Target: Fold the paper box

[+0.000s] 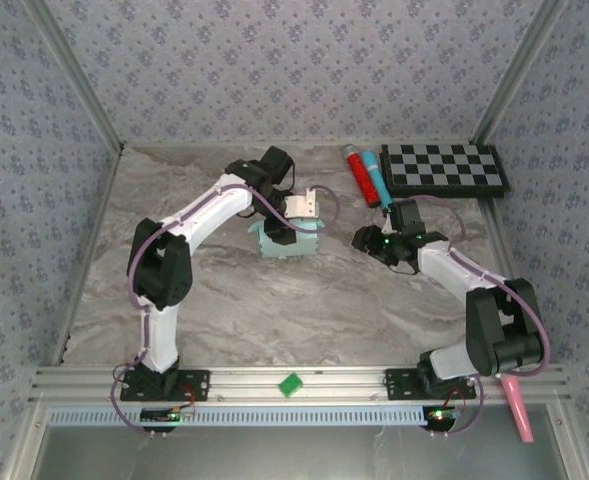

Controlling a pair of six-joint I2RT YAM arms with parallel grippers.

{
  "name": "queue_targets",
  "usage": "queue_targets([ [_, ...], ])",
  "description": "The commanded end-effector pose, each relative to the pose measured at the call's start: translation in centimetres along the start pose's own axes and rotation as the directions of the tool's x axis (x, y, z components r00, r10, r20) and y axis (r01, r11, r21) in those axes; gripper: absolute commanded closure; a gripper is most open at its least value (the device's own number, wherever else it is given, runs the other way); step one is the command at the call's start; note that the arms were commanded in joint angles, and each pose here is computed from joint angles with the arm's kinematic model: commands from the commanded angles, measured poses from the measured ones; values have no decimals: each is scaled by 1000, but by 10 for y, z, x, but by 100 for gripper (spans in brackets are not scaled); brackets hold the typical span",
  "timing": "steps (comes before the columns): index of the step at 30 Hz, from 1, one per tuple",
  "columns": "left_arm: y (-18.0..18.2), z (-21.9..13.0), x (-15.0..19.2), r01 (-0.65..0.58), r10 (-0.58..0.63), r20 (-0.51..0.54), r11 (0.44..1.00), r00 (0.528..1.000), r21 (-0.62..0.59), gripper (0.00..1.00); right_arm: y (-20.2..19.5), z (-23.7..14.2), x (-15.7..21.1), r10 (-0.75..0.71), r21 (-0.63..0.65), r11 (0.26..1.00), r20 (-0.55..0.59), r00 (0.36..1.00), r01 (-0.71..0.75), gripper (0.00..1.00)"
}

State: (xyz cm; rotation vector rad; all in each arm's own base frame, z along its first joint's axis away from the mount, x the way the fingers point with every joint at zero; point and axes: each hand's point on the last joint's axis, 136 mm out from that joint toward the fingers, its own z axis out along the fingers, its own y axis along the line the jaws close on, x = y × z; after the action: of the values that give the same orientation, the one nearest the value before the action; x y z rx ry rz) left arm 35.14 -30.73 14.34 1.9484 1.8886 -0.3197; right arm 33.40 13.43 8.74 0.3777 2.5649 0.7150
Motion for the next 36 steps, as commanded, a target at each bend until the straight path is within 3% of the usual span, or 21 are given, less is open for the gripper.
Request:
queue_targets([
  [1, 7, -42, -18, 13, -7, 55, 994, 998, -108, 34, 3, -1, -8, -51, 10, 999, -6, 999, 51, 46],
  [8, 28, -79, -20, 179, -148, 128, 944, 981, -277, 28, 20, -3, -24, -133, -4, 991, -12, 991, 133, 46],
  [13, 56, -111, -1, 399, -337, 217, 811, 916, -427, 30, 34, -6, -35, -213, -4, 977, -18, 977, 213, 46],
  [17, 65, -132, 27, 579, -493, 304, 686, 815, -440, 30, 47, -10, -44, -290, -15, 957, -14, 957, 289, 45],
  [21, 63, -154, 44, 739, -583, 455, 561, 673, -374, 33, 69, -15, -49, -361, -70, 930, 0, 933, 360, 45],
  [23, 57, -163, 49, 780, -599, 502, 516, 624, -354, 33, 79, -16, -50, -396, -92, 915, -3, 918, 394, 45],
  [27, 44, -172, 72, 883, -703, 534, 352, 469, -311, 28, 103, -17, -49, -461, -129, 881, -12, 888, 455, 45],
  [29, 36, -166, 82, 915, -747, 530, 297, 401, -274, 27, 110, -14, -46, -483, -136, 869, -23, 875, 476, 45],
  [33, 18, -144, 89, 955, -814, 500, 241, 296, -174, 27, 122, -9, -37, -511, -158, 852, -47, 858, 499, 46],
  [36, 9, -124, 84, 971, -848, 476, 229, 235, -72, 27, 127, -5, -32, -517, -169, 848, -52, 854, 503, 47],
])
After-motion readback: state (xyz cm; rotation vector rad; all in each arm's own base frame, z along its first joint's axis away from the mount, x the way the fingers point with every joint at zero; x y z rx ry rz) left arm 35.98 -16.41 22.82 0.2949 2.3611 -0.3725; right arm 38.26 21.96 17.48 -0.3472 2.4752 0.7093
